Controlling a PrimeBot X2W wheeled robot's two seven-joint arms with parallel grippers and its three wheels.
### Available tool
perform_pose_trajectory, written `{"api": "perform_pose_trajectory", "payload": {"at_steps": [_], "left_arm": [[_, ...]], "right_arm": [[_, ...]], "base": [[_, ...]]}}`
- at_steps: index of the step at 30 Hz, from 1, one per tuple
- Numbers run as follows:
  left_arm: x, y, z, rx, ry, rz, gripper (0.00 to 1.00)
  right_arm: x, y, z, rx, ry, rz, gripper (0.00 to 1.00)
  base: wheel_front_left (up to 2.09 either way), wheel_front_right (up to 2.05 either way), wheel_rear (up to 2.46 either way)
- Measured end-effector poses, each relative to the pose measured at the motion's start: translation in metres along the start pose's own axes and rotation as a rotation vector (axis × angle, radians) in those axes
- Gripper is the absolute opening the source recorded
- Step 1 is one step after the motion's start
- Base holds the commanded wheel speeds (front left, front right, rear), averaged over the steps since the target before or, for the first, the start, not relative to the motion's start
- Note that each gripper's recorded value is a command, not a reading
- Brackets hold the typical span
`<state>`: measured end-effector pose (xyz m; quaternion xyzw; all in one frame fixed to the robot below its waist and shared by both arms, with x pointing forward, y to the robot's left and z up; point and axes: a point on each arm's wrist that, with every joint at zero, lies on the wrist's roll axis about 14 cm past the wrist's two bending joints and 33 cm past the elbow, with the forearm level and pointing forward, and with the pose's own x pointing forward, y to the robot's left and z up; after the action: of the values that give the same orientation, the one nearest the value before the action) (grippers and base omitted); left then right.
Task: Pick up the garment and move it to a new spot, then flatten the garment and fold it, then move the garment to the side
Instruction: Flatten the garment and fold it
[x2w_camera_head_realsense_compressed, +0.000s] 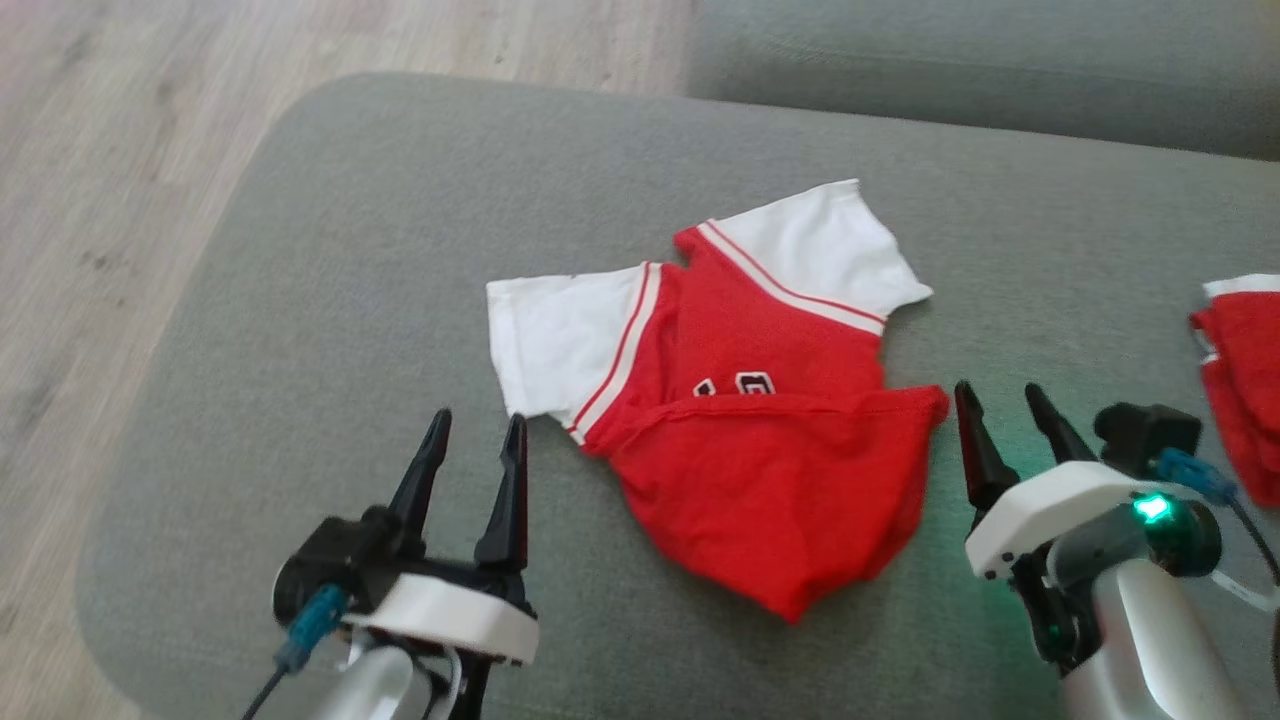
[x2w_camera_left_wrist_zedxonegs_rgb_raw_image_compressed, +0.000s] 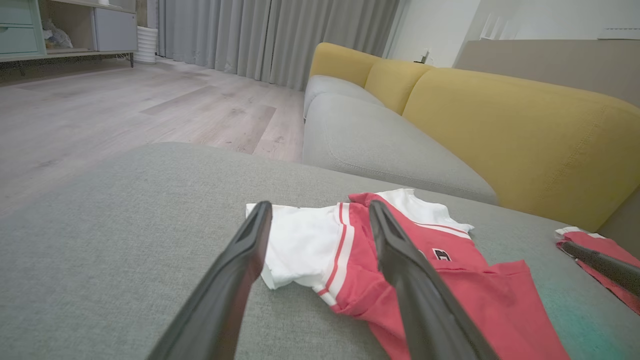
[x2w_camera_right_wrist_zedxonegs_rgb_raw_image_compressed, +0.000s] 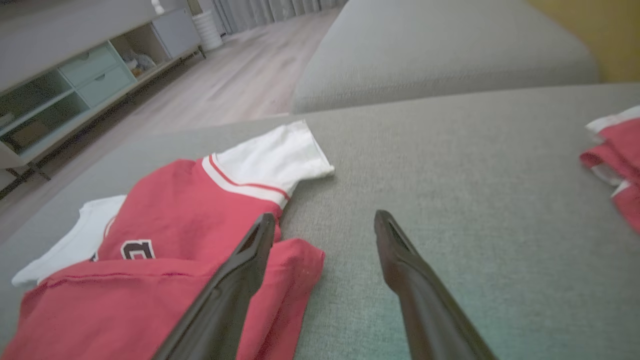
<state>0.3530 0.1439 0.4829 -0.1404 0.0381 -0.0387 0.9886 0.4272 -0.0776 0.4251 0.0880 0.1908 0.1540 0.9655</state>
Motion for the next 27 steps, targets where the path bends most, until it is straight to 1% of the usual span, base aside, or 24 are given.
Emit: {"api": "perform_pose_trajectory", "payload": {"at_steps": [4, 9, 10, 11, 12, 17, 20, 23, 25, 27], "left_arm": [[0.004, 0.007, 0.004, 0.004, -0.009, 0.019, 1.00], [0.003, 0.015, 0.001, 0.003, 0.000, 0.043, 1.00], [0.002, 0.016, 0.000, 0.003, 0.002, 0.048, 1.00], [0.002, 0.017, 0.000, 0.002, 0.003, 0.051, 1.00], [0.001, 0.018, -0.001, 0.001, 0.003, 0.053, 1.00], [-0.001, 0.019, 0.001, 0.001, -0.006, 0.059, 1.00], [-0.001, 0.018, 0.004, 0.002, -0.015, 0.057, 1.00], [-0.002, 0.015, 0.007, 0.003, -0.026, 0.046, 1.00], [-0.002, 0.012, 0.010, 0.004, -0.035, 0.037, 1.00], [-0.002, 0.009, 0.013, 0.005, -0.046, 0.029, 1.00]], "right_arm": [[0.012, 0.005, -0.028, 0.006, 0.109, 0.015, 1.00], [0.021, 0.014, -0.043, 0.004, 0.171, 0.039, 1.00], [0.022, 0.016, -0.046, 0.004, 0.180, 0.046, 0.69], [0.024, 0.019, -0.048, 0.000, 0.189, 0.054, 0.13], [0.024, 0.021, -0.049, -0.003, 0.194, 0.059, 0.00], [0.025, 0.020, -0.044, -0.018, 0.158, 0.054, 0.00], [0.028, 0.015, -0.024, -0.040, 0.093, 0.034, 0.00], [0.034, 0.006, 0.016, -0.070, -0.014, 0.003, 0.00], [0.039, 0.003, 0.055, -0.107, -0.108, -0.010, 0.00], [0.039, -0.002, 0.102, -0.151, -0.226, -0.027, 0.00]], "base": [[0.00, 0.00, 0.00], [0.00, 0.00, 0.00], [0.00, 0.00, 0.00], [0.00, 0.00, 0.00], [0.00, 0.00, 0.00], [0.00, 0.00, 0.00], [0.00, 0.00, 0.00], [0.00, 0.00, 0.00], [0.00, 0.00, 0.00], [0.00, 0.00, 0.00]]}}
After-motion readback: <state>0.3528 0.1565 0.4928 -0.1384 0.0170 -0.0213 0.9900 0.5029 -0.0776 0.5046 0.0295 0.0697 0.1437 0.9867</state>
